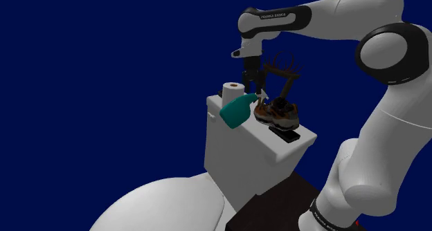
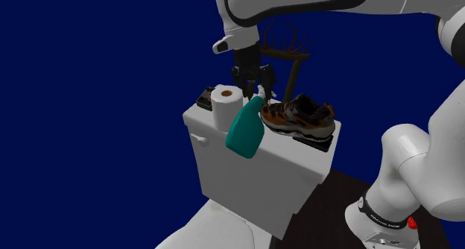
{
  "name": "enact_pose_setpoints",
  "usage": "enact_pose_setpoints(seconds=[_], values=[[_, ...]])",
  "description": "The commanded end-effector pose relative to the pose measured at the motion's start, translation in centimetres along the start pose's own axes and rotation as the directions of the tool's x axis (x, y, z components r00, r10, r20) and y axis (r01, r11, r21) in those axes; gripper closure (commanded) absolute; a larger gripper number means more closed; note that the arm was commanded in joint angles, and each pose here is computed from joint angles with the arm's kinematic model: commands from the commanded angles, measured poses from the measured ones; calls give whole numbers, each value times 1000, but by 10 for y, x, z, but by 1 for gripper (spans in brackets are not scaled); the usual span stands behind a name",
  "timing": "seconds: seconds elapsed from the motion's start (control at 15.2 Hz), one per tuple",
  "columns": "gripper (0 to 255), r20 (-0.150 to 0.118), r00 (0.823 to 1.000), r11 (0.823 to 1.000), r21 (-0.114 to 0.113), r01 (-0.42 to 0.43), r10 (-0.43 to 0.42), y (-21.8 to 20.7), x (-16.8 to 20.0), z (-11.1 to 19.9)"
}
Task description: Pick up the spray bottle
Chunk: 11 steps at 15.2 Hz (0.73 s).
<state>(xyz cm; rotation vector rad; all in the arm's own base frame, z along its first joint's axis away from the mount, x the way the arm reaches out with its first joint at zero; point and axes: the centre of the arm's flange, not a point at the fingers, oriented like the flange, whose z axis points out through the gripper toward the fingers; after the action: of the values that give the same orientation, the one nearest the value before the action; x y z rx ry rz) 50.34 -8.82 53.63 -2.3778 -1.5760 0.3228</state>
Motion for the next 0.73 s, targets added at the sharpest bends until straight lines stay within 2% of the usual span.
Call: enact_pose_setpoints(seconds=[0.0,0.2,0.26,0.66], values=[[0,0,1000,1000,0,3,-3,5,0,10],[0,0,1000,1000,0,3,-3,8,1,18],[255,0,1000,1000,0,3,-3,7,1,17],[255,0,1000,1000,0,3,-3,8,4,16]])
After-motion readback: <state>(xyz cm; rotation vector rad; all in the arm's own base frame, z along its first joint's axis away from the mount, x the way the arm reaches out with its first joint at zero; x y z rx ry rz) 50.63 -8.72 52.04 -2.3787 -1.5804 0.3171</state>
